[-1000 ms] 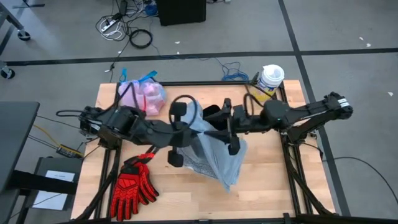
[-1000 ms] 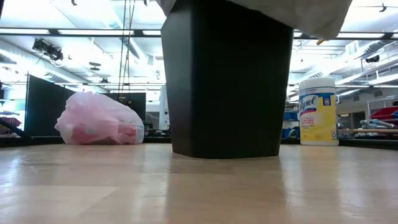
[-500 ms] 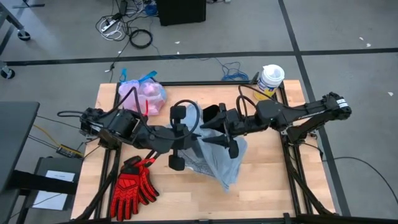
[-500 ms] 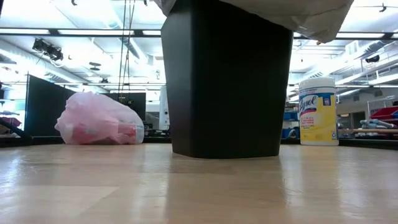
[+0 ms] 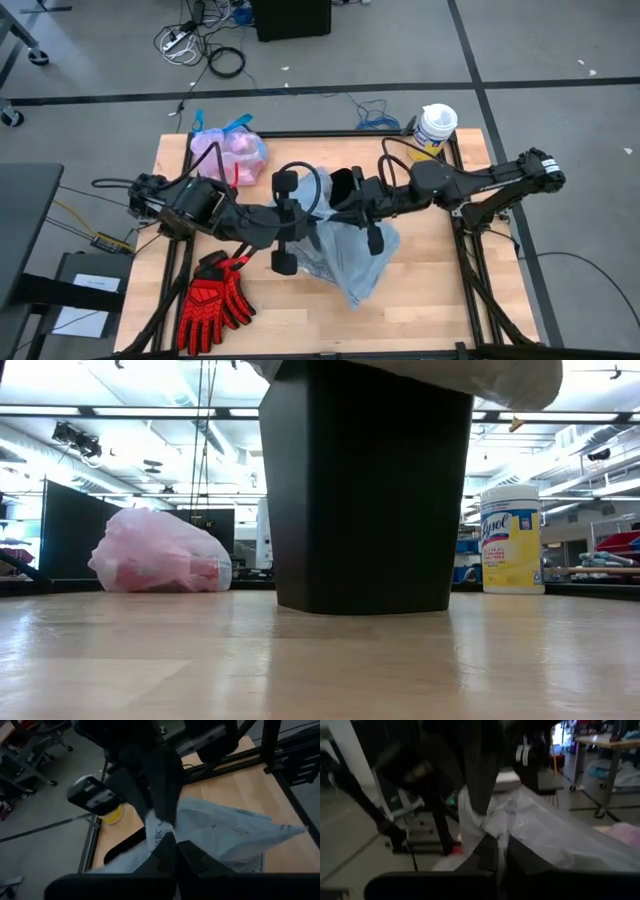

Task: Place trash/remove bag and relplace
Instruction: Put the gray trash bag into the trash bin

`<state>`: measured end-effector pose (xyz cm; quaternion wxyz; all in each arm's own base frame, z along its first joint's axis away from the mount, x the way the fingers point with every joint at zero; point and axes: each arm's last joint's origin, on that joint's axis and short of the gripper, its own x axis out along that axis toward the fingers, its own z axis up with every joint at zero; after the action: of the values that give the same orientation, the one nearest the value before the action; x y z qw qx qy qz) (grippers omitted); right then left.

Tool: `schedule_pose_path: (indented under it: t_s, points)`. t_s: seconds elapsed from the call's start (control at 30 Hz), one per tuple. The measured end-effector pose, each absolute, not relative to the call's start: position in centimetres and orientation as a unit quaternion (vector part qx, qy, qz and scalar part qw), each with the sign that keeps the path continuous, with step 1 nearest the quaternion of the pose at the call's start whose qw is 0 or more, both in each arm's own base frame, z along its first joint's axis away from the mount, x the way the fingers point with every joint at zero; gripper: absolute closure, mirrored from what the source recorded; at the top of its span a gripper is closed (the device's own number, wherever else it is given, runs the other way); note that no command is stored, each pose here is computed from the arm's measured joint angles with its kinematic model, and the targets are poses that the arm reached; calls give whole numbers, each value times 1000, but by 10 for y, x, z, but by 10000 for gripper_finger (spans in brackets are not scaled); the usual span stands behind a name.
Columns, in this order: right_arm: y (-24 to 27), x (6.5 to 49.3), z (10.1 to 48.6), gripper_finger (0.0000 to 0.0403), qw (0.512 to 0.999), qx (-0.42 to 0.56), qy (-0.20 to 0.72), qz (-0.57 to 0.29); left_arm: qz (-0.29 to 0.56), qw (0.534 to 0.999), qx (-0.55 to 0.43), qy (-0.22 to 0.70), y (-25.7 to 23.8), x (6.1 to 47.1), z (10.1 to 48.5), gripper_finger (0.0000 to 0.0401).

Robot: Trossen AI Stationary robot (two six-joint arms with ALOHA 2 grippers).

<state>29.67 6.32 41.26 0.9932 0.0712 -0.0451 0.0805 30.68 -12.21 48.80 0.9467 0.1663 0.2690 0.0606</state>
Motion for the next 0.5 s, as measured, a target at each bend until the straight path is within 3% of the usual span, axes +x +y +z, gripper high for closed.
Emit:
schedule_pose_path:
  t_s: [0.17,0.5]
  points:
    - [67,283,429,400,988,86,-95,89,80,934,188,293,-120,297,487,368]
    - [59,256,446,403,987,89,-113,71,106,945,192,244,-119,286,503,279]
